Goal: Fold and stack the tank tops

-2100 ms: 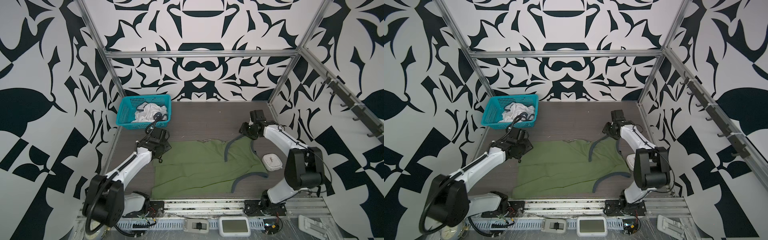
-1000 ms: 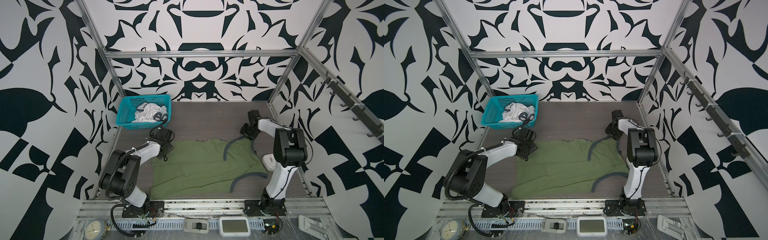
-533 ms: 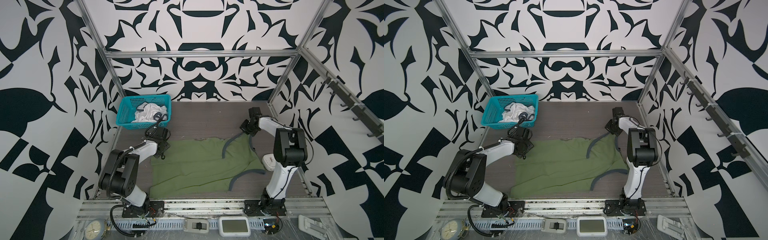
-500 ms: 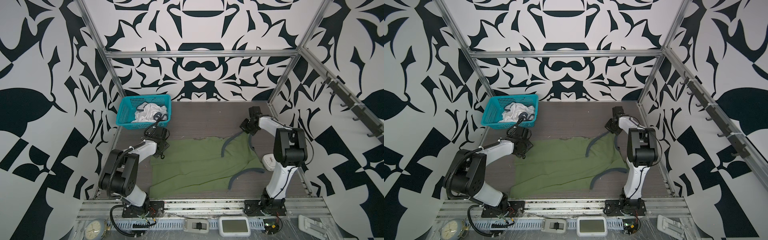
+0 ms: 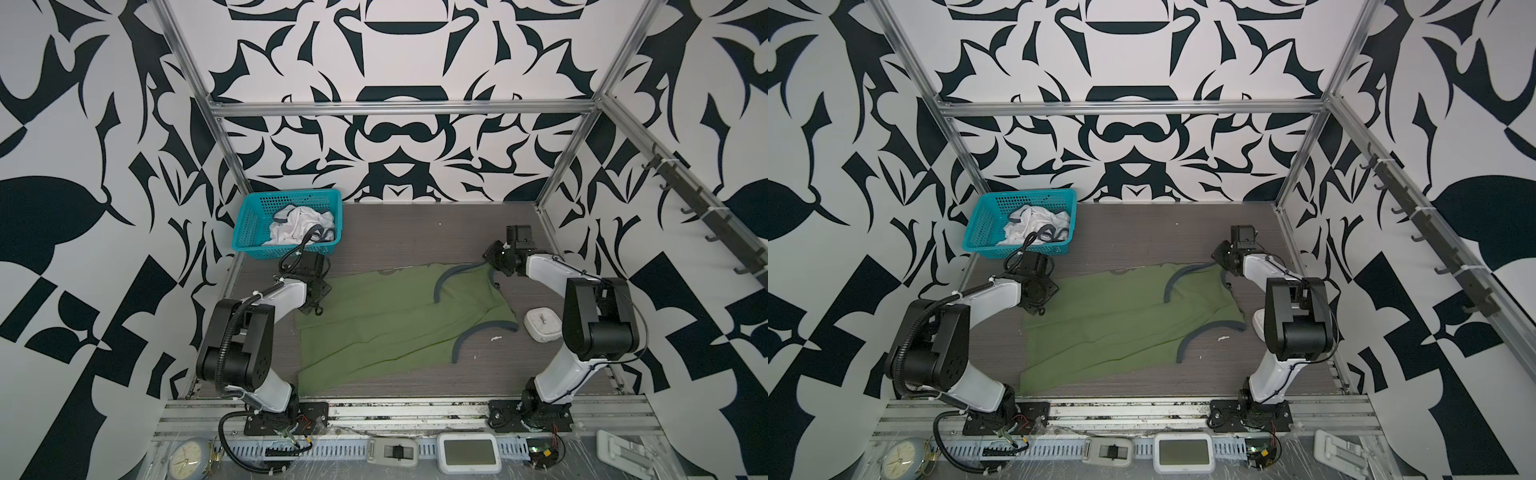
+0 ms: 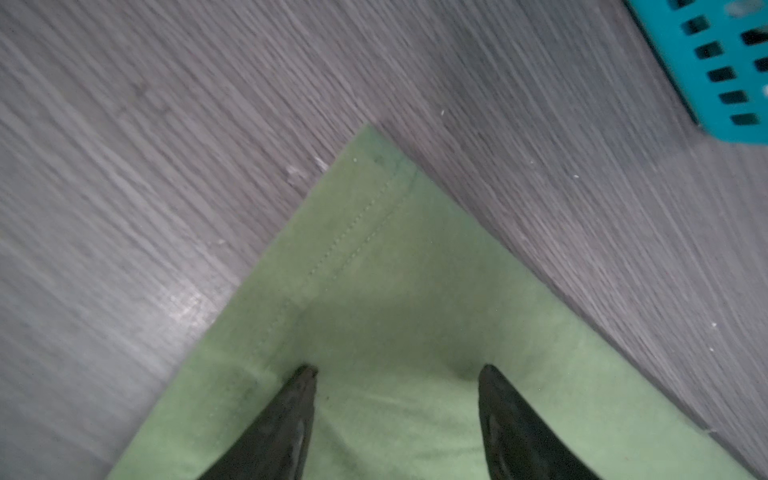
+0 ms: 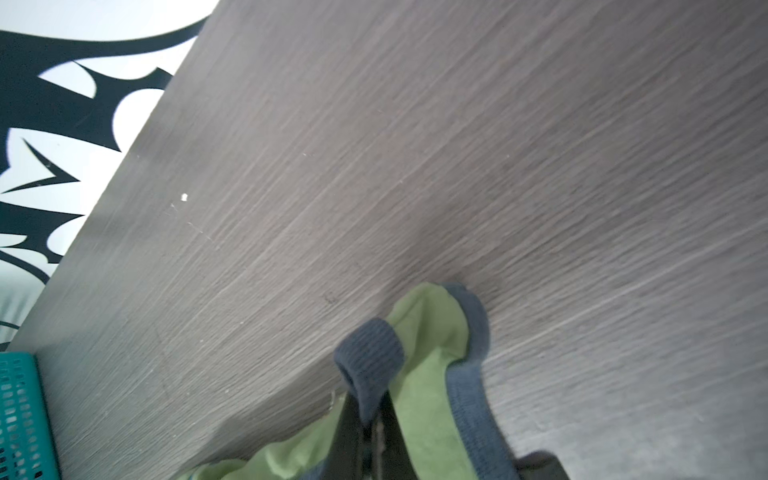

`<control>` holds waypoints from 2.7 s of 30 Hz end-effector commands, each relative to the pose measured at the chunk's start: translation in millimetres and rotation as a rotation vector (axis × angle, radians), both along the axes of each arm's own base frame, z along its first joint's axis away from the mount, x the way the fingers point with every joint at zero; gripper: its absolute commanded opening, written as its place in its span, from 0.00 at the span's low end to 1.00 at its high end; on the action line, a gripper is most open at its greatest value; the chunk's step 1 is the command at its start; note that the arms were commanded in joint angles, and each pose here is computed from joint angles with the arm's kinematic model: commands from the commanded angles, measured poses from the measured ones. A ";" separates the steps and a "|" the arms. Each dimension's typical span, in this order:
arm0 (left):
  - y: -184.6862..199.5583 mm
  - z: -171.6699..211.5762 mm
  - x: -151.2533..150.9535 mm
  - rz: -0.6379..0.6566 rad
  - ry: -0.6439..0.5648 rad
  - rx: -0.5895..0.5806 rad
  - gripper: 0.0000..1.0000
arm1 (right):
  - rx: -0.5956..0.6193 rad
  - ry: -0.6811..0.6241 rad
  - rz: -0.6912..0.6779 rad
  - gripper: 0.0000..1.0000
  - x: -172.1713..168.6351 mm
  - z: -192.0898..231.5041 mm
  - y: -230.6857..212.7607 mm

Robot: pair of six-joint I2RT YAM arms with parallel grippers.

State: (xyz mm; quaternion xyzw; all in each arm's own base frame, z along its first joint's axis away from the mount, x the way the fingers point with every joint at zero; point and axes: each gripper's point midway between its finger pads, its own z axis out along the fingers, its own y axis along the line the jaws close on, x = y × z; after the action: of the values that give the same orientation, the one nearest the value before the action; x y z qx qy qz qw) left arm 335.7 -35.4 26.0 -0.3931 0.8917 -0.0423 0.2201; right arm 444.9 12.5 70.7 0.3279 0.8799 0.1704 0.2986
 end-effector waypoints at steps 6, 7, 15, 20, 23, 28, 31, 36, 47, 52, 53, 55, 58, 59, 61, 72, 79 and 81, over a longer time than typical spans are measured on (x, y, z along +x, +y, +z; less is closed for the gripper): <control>5.6 -24.0 -40.4 -0.013 0.133 0.002 0.66 | 0.018 -0.163 -0.051 0.00 20.1 7.1 -18.4; 5.8 -24.5 -41.3 -0.014 0.135 0.002 0.66 | 0.032 -0.181 -0.061 0.00 20.2 6.4 -21.1; 6.2 -28.2 -45.2 -0.013 0.141 0.001 0.66 | 0.146 -0.252 -0.097 0.09 7.6 0.6 -28.6; 4.0 -24.9 -42.9 -0.017 0.132 -0.010 0.66 | 0.142 -0.224 -0.149 0.24 -2.0 -5.9 -40.6; 1.6 -19.3 -38.8 -0.033 0.116 -0.017 0.66 | 0.157 -0.206 -0.169 0.36 -2.7 -4.7 -47.3; -5.4 1.7 -30.4 -0.087 0.074 -0.034 0.72 | 0.155 -0.184 -0.152 0.46 -5.8 14.7 -50.1; -4.9 20.6 -27.2 -0.104 0.042 -0.018 0.75 | 0.106 -0.164 -0.127 0.54 -14.2 29.5 -48.3; -10.8 44.6 -23.3 -0.148 0.007 0.010 0.76 | 0.036 -0.133 0.032 0.59 -19.3 47.7 -9.0; -70.4 22.9 -13.0 -0.312 0.085 0.017 0.76 | 0.046 0.062 0.250 0.60 -10.5 1.2 65.1; -98.4 5.1 -6.3 -0.371 0.124 0.017 0.76 | 0.032 0.161 0.234 0.60 0.5 -27.1 56.7; -101.9 1.6 -4.8 -0.376 0.129 0.017 0.76 | 0.026 0.171 0.221 0.59 2.3 -31.0 51.7; -109.7 -5.6 -0.3 -0.387 0.139 0.011 0.76 | 0.014 0.198 0.180 0.59 5.9 -40.0 38.5; -119.8 -14.6 8.1 -0.403 0.145 0.008 0.76 | 0.030 0.230 0.111 0.58 10.4 -49.8 13.9; -123.3 -16.6 11.7 -0.410 0.145 0.005 0.76 | 0.039 0.232 0.088 0.58 12.4 -51.1 6.3; -130.7 -20.0 19.9 -0.424 0.145 0.005 0.76 | 0.060 0.232 0.051 0.57 16.7 -53.0 -8.4; -171.9 -21.4 93.5 -0.512 0.086 0.037 0.76 | 0.065 0.218 -0.058 0.57 42.3 -51.1 -56.9; -162.7 -19.0 152.5 -0.526 0.054 0.100 0.77 | 0.072 0.188 -0.058 0.58 60.0 -39.4 -62.5; -158.9 -12.2 160.7 -0.522 0.051 0.102 0.78 | 0.065 0.183 -0.047 0.59 63.7 -33.8 -63.0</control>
State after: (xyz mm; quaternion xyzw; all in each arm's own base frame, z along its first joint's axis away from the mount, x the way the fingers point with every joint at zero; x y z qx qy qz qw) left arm 504.2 -219.8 37.8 -0.1450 0.9550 -0.0859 0.2441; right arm 512.4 -44.6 37.6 0.3661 0.8846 0.1813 0.2248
